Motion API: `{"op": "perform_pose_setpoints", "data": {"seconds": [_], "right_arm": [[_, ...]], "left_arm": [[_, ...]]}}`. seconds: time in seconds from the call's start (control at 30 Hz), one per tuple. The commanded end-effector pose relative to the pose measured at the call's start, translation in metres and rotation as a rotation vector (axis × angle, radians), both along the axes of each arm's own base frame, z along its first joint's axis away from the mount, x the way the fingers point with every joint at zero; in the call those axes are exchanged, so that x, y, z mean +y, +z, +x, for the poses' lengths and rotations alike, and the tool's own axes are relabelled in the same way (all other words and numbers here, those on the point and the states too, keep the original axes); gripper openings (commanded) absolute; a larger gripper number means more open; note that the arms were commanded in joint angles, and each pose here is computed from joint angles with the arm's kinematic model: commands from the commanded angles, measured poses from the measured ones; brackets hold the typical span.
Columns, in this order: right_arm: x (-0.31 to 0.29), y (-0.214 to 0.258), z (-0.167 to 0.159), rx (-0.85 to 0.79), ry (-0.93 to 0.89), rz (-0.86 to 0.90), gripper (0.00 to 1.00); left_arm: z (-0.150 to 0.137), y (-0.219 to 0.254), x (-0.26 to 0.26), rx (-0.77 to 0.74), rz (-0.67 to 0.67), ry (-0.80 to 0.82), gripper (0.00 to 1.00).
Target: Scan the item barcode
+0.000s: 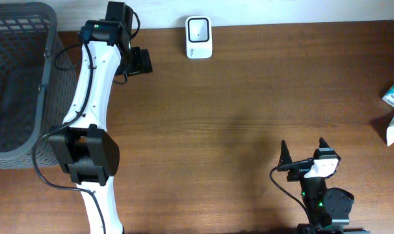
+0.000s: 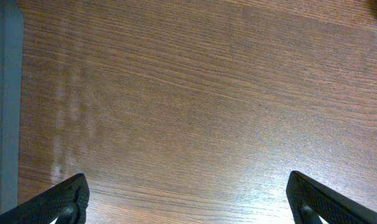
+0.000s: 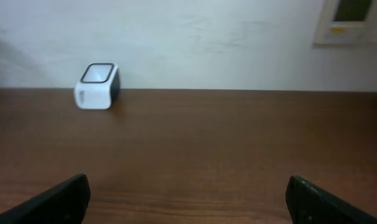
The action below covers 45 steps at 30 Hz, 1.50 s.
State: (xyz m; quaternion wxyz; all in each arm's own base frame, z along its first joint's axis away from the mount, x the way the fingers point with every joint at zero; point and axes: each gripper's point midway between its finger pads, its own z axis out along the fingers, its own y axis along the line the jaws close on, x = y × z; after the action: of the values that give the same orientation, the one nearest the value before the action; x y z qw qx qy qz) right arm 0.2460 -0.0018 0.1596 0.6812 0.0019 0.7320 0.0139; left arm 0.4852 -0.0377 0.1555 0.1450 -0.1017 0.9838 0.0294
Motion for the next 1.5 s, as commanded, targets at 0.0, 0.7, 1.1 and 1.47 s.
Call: {"op": "perform_pose_setpoints", "data": {"seconds": [0.0, 0.7, 1.1, 1.47], "right_arm": [[-0.011, -0.004, 0.0, 0.005, -0.063, 0.041, 0.99], [-0.011, -0.003, 0.0, 0.004, -0.064, 0.04, 0.99], [-0.011, -0.003, 0.0, 0.004, -0.064, 0.04, 0.99], [-0.011, -0.003, 0.0, 0.004, -0.064, 0.04, 0.99]], "left_arm": [[-0.001, 0.007, 0.003, -0.016, -0.001, 0.005, 0.99], [-0.001, 0.007, 0.002, -0.016, -0.001, 0.004, 0.99], [-0.033, 0.049, -0.041, -0.175, -0.122, -0.108, 0.99], [-0.178, 0.017, -0.041, -0.659, -0.065, -0.507, 0.99]]}}
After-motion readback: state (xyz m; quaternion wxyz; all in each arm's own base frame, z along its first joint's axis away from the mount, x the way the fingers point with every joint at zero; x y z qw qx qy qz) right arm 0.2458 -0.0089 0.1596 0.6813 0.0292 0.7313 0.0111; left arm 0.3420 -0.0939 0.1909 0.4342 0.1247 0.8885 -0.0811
